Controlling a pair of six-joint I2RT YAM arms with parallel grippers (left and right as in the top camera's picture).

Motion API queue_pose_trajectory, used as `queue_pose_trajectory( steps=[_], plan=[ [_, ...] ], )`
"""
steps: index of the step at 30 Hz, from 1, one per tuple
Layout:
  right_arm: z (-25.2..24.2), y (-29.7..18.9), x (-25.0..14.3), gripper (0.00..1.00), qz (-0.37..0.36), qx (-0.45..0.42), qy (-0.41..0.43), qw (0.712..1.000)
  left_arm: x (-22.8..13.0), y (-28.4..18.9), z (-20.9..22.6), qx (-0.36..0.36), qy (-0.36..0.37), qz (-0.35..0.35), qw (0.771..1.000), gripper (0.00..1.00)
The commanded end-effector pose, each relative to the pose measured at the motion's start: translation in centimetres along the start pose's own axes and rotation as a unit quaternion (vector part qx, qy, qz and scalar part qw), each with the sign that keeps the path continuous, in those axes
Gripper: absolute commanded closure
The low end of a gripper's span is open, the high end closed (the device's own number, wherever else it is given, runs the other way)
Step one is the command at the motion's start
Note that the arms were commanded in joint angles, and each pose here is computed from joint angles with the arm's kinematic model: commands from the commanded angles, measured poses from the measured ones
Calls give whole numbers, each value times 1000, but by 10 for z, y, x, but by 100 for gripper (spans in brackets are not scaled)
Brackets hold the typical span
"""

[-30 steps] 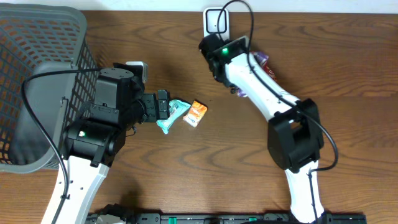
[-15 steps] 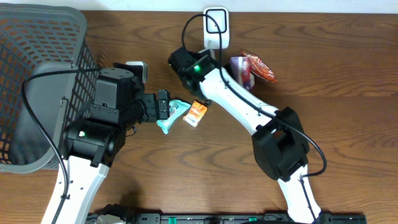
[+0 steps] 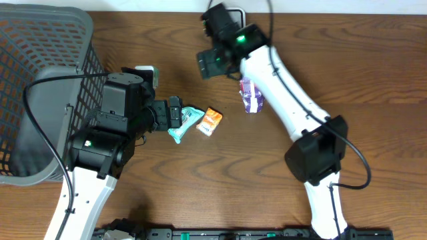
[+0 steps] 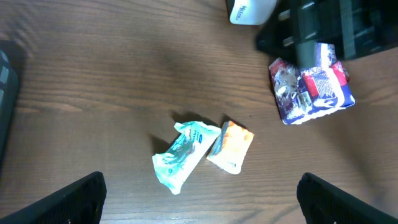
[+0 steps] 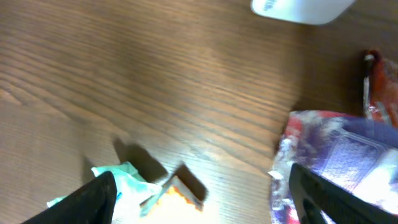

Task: Scan the item barcode

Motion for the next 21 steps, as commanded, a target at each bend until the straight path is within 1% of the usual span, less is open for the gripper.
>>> queue_pose_trajectory(
  steps=[1,5,6,7,8,10,11,13,15,17,21],
  plan=[
    [-39,-10,11,17,10,-17,58,998,3,-2,0,-2,2,-5,1000,2],
    [-95,-14,14,20,19,-105,91,990,3,-2,0,-2,2,-5,1000,2],
    [-109,-16,14,23,18,-134,96,986,3,-2,0,-2,2,-5,1000,2],
    [-120,-18,14,31,18,-155,97,983,3,-2,0,-2,2,-5,1000,2],
    [-130,-20,14,35,24,-167,95,981,3,-2,0,-2,2,-5,1000,2],
    [-138,-20,12,40,38,-162,91,982,3,-2,0,-2,2,-5,1000,2],
    [-140,-18,10,41,51,-147,88,984,3,-2,0,-2,2,-5,1000,2],
    [-142,-14,7,50,68,-124,89,986,3,-2,0,-2,2,-5,1000,2],
    [-143,-9,3,66,81,-112,94,986,3,-2,0,-2,2,-5,1000,2],
    [-139,2,-3,77,94,-95,96,986,3,-2,0,-2,2,-5,1000,2],
    [-119,25,-18,88,121,-44,91,988,3,-2,0,-2,2,-5,1000,2]
  ],
)
Point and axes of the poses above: each gripper's point midway between its finger pads, its own y axis out along the fingers, its own z axis along the line the jaws close on, x = y × z, the point moved 5 cm from there along -y, back along the fingers, and after that the axes turned 10 degrees about y, right-handed, at the moved point
